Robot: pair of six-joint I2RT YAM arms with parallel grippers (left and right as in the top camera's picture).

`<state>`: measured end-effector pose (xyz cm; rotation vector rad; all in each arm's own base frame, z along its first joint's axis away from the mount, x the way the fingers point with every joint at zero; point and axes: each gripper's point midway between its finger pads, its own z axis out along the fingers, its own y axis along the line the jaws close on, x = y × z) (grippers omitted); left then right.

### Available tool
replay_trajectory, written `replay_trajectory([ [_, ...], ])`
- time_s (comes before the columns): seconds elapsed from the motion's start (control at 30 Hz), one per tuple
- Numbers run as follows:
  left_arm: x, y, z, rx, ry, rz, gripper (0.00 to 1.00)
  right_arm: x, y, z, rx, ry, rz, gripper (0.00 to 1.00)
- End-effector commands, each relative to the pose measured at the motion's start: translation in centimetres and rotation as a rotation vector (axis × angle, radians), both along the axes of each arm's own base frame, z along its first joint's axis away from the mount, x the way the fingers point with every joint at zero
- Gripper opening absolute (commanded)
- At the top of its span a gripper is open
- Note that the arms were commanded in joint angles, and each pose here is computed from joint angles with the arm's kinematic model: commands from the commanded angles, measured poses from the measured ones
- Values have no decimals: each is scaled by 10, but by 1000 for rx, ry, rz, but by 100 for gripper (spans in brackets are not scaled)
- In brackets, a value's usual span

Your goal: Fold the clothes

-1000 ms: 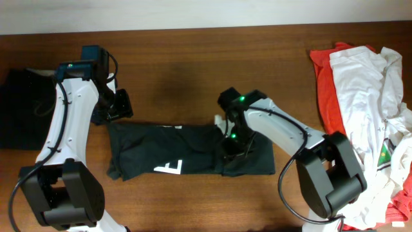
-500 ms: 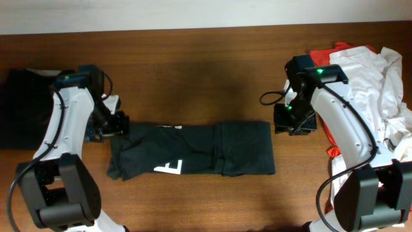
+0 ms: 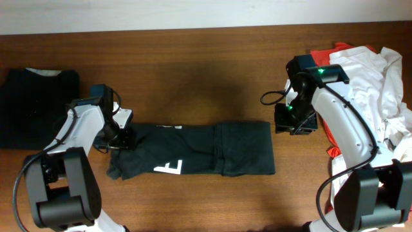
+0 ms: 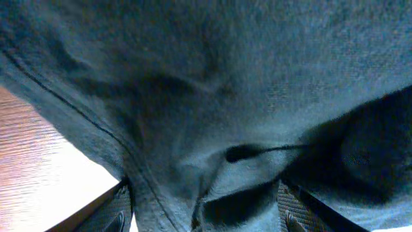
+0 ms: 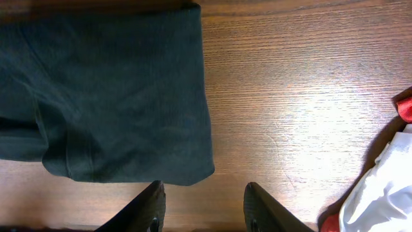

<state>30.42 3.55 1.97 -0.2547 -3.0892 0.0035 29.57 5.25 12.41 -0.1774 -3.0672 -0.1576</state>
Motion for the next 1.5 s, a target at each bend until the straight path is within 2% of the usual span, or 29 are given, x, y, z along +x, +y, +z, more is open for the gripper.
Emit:
replay_trajectory([
  [0.0,-5,2,-1,13,18,-24,72,2,-4,2,-19,-11,8,44],
  [0.07,-6,2,1,14,24,-25,75,1,-5,2,-22,-9,8,47],
  [0.2,-5,16,8,97,28,72,79,-1,-15,1,-84,1,9,47],
  [0.3,-3,16,8,94,21,76,79,-3,-18,1,-100,7,9,47],
  [0.53,9,-4,2,-28,-34,87,80,-4,-18,1,-100,10,9,48],
  [0.67,-5,-10,-14,-51,-12,89,80,-6,-18,2,-101,19,9,48],
  [0.87,-25,-33,-45,-175,-14,94,79,-8,-19,2,-101,26,10,48],
  [0.9,-27,-35,-48,-183,-13,94,73,-8,-19,2,-101,26,10,48],
  [1.03,-30,-49,-48,-266,-11,98,40,-8,-19,2,-101,26,9,48],
  [1.17,-25,-49,-47,-267,-27,98,18,-8,-19,2,-101,26,9,48],
  [1.23,-17,-45,-43,-265,-48,108,13,-8,-19,2,-101,26,9,48],
  [1.3,-5,-31,-36,-238,-71,182,11,-9,-19,2,-101,29,10,48],
  [1.47,17,39,1,-69,-105,373,11,-10,-19,2,-102,37,11,48],
])
